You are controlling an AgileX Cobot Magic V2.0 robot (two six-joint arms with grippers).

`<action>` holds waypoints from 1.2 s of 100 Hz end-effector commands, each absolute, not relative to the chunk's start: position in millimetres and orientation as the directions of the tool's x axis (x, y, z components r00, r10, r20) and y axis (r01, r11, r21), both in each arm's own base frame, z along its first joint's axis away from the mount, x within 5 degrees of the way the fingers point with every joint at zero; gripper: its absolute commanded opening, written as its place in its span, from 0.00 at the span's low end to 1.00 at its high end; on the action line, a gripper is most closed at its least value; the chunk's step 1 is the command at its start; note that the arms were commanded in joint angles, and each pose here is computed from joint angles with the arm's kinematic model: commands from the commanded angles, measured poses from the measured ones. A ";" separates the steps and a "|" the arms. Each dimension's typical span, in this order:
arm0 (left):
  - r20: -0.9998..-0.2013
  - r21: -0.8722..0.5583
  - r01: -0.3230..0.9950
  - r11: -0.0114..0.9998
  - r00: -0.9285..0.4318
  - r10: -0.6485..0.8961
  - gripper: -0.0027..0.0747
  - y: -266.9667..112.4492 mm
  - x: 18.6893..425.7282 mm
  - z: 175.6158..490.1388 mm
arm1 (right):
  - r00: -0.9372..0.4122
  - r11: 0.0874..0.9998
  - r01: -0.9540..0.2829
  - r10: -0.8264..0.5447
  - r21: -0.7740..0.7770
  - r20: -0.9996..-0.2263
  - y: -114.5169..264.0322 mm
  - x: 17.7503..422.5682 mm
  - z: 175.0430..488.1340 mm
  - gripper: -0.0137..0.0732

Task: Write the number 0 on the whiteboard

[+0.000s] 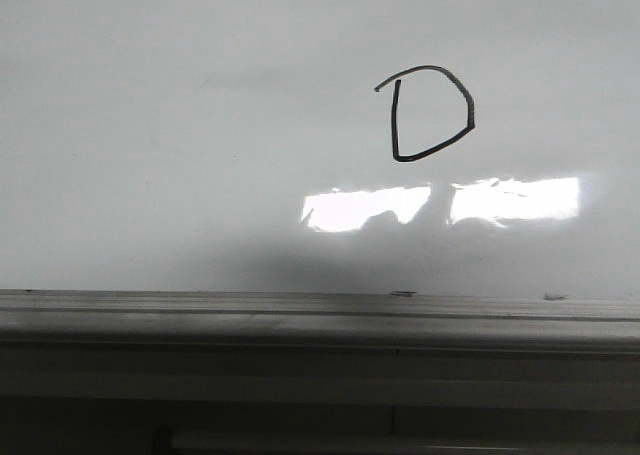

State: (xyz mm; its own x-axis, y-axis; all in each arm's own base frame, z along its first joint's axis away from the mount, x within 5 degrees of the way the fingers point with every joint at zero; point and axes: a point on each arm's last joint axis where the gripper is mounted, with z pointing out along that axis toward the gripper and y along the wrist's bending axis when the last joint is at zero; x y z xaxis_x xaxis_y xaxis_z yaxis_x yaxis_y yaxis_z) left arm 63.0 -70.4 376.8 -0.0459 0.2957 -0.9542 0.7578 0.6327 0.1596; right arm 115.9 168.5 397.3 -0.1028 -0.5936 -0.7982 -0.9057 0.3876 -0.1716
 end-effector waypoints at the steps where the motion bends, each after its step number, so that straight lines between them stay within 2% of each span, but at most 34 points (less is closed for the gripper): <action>1: -0.925 0.230 0.822 0.521 0.018 0.380 0.60 -82.3 60.0 393.3 | -0.049 0.336 -0.924 -0.581 -0.184 -0.813 184.6 112.3 402.0 0.10; 9: -0.865 0.254 0.886 0.387 0.029 0.501 0.53 -95.0 55.8 388.8 | -0.013 0.279 -0.942 -0.582 -0.186 -0.813 199.5 105.7 398.2 0.10; 17: -0.813 0.243 0.920 0.308 0.020 0.581 0.47 -107.1 54.4 383.3 | 0.026 0.219 -0.957 -0.587 -0.189 -0.809 212.6 97.0 398.1 0.10; 38: -0.761 0.232 0.947 0.220 0.036 0.647 0.45 -131.1 54.7 373.8 | 0.093 0.139 -0.970 -0.545 -0.200 -0.833 229.3 80.1 411.7 0.10; 55: -0.756 0.224 0.952 0.210 0.034 0.654 0.45 -138.9 56.2 370.8 | 0.105 0.122 -0.972 -0.538 -0.201 -0.836 230.3 76.0 416.5 0.10; 71: -0.792 0.230 0.948 0.221 0.050 0.608 0.43 -143.3 57.6 375.1 | 0.100 0.115 -0.975 -0.547 -0.193 -0.831 230.0 74.7 415.5 0.10; 83: -0.793 0.230 0.948 0.221 0.051 0.607 0.31 -146.4 58.8 374.3 | 0.109 0.099 -0.976 -0.545 -0.193 -0.831 231.2 71.1 415.5 0.10; 100: -0.784 0.228 0.949 0.218 0.046 0.620 0.01 -148.6 59.6 372.1 | 0.110 0.100 -0.976 -0.542 -0.193 -0.833 231.4 71.0 415.8 0.10; 101: -0.782 0.227 0.949 0.217 0.045 0.622 0.01 -149.3 59.9 371.6 | 0.110 0.099 -0.976 -0.542 -0.193 -0.833 231.4 71.0 415.8 0.10; 102: -0.782 0.227 0.949 0.217 0.045 0.621 0.01 -149.1 59.9 371.7 | 0.056 0.197 -0.961 -0.548 -0.194 -0.835 223.3 93.8 416.0 0.10; 112: -0.783 0.228 0.949 0.218 0.046 0.620 0.01 -150.4 60.4 371.5 | 0.059 0.202 -0.959 -0.543 -0.198 -0.838 223.3 94.7 416.6 0.11; 120: -0.799 0.201 0.946 0.253 0.009 0.601 0.01 -150.6 61.8 372.6 | 0.081 0.209 -0.950 -0.553 -0.232 -0.829 221.3 96.6 417.3 0.22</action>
State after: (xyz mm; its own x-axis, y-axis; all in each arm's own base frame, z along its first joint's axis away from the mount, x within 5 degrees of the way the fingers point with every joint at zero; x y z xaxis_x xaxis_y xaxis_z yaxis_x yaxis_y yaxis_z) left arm 61.7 -147.6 356.6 0.0631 0.6965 -0.7148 0.9479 0.1822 0.2613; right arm 89.1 227.3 395.1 0.0292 -0.6344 -0.7725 -0.9773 0.1440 -0.1552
